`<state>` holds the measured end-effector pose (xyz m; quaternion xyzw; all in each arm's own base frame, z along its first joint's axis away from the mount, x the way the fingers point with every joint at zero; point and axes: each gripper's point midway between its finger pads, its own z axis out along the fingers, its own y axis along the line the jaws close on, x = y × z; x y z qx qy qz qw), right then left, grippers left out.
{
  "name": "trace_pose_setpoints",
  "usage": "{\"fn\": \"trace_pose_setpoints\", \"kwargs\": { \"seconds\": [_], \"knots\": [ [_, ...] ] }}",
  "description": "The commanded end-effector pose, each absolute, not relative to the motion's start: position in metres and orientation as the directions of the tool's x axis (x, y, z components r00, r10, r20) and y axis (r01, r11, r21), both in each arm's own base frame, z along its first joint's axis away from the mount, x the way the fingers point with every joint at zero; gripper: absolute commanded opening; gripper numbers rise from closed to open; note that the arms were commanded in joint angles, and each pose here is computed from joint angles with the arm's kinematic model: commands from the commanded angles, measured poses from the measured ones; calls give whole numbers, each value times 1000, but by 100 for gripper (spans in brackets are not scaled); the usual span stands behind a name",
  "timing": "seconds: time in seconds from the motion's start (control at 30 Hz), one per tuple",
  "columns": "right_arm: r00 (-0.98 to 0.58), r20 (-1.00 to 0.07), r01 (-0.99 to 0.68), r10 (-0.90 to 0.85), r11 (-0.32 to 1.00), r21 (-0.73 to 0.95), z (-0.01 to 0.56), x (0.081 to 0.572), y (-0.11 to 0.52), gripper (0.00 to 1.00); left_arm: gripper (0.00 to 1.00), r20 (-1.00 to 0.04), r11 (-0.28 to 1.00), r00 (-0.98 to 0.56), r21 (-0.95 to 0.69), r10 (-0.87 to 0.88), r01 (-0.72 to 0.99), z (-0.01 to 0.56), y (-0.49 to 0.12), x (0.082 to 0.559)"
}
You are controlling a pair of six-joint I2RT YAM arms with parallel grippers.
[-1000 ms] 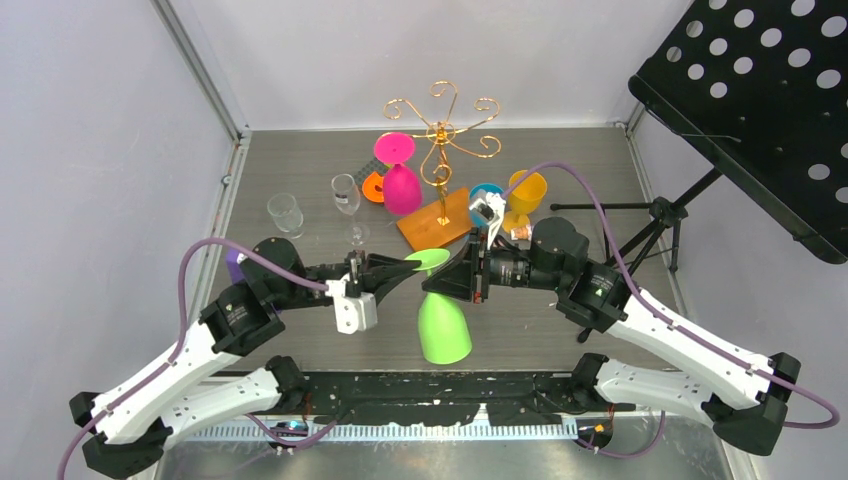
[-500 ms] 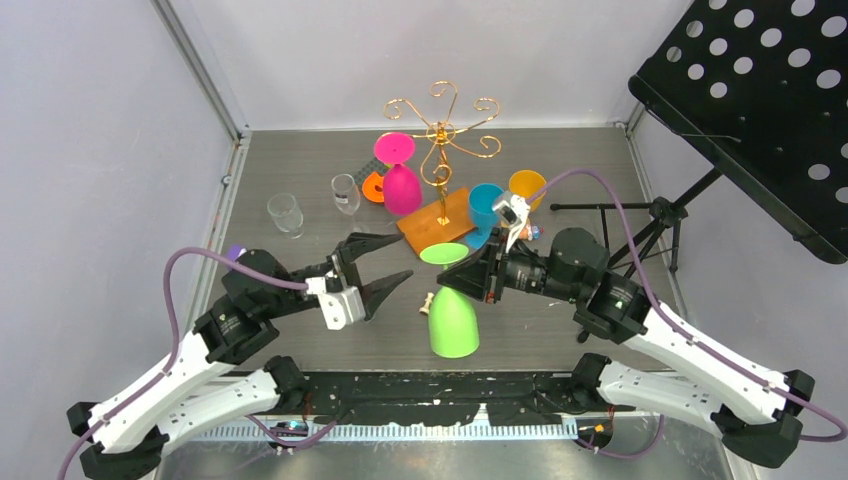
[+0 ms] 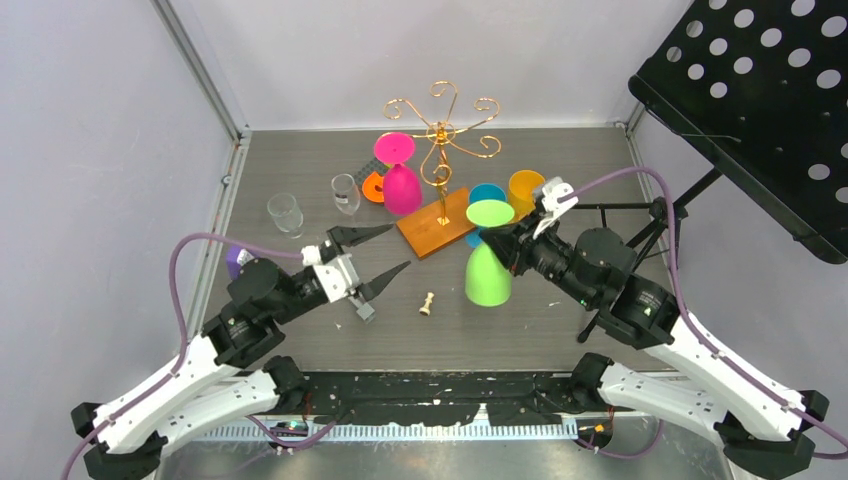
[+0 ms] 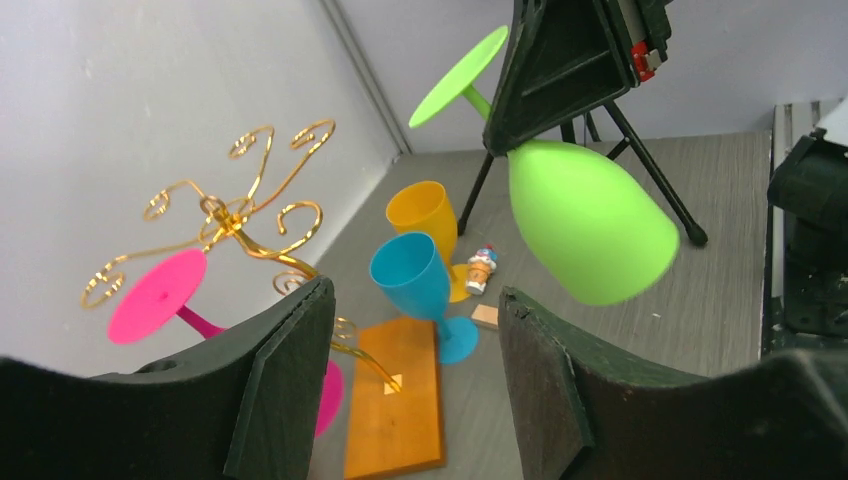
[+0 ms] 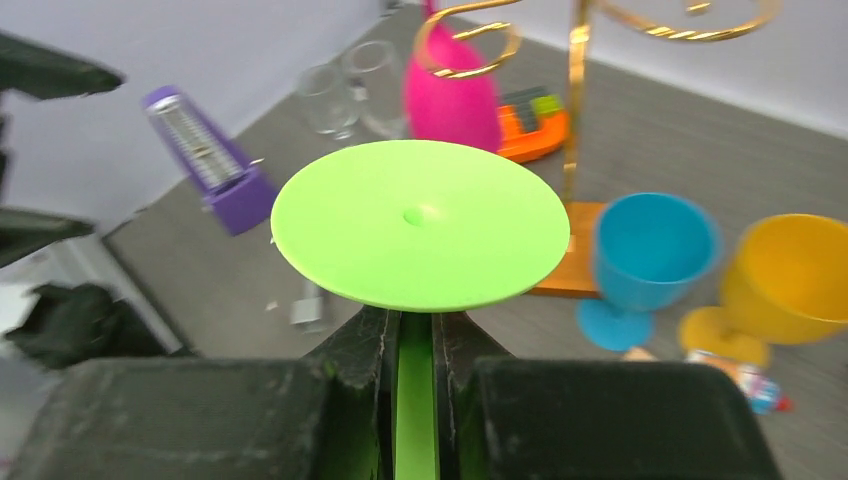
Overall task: Place the wine glass upside down on the wine glass rack
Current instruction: Adjust the wine glass, then move the wine rack to the center of the board.
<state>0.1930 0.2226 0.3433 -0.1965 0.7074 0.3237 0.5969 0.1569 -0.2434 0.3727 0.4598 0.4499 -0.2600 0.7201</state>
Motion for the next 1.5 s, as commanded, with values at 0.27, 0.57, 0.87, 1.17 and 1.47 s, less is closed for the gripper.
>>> {"fn": "trace_pose_setpoints", "kwargs": {
  "seconds": [0.27,0.57,0.87,1.17,1.47],
  "knots": [
    [-15,-999,-475,29,880,33,395,263,163,6,55,-940,608,9,-213,-340,765,399,-262,205],
    [8,-999,-485,46,874,36,404,257,158,5,60,-761,571,-151,-587,-631,574,407,-268,252],
    [16,-997,-474,70,879,54,407,248,150,5,52,-611,484,-177,-745,-772,460,397,-272,277],
    [15,-997,-470,71,881,55,407,245,147,5,54,-492,398,-232,-846,-839,356,380,-278,289],
    [9,-997,-466,71,883,58,404,245,146,5,56,-456,386,-241,-877,-857,286,365,-280,298]
  ]
}}
